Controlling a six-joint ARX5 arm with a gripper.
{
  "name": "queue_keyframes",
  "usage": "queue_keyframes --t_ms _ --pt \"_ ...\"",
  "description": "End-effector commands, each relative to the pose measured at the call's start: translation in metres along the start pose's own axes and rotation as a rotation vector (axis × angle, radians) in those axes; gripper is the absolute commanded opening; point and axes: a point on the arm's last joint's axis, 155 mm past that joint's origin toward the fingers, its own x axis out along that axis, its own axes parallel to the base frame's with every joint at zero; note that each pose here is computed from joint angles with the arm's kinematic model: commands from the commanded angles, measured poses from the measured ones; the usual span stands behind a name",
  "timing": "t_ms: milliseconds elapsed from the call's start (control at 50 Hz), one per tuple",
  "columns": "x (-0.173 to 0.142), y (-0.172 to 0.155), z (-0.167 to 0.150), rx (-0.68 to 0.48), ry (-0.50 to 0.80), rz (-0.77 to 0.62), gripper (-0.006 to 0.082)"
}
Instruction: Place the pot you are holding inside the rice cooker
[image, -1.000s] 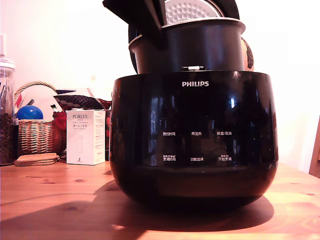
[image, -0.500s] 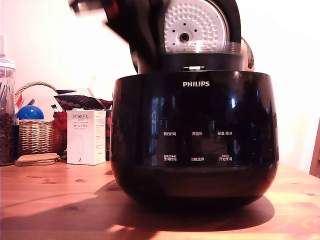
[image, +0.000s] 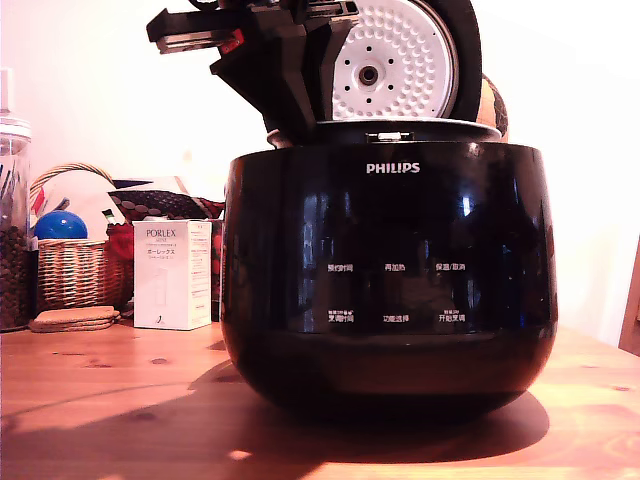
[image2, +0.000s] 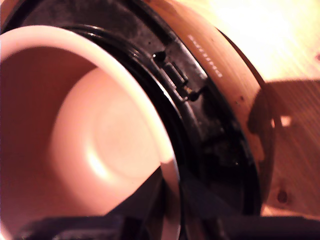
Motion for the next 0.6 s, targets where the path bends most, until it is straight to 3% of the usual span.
queue_keyframes --t_ms 0,100,580 --pt "-0.011 0.021 0.013 0.019 -0.035 0.082 0.015" --pt "-0.011 0.021 0.012 0.017 -0.034 0.082 0.0208" --pt "-0.031 0.003 -0.003 -0.078 0.052 0.005 0.0209"
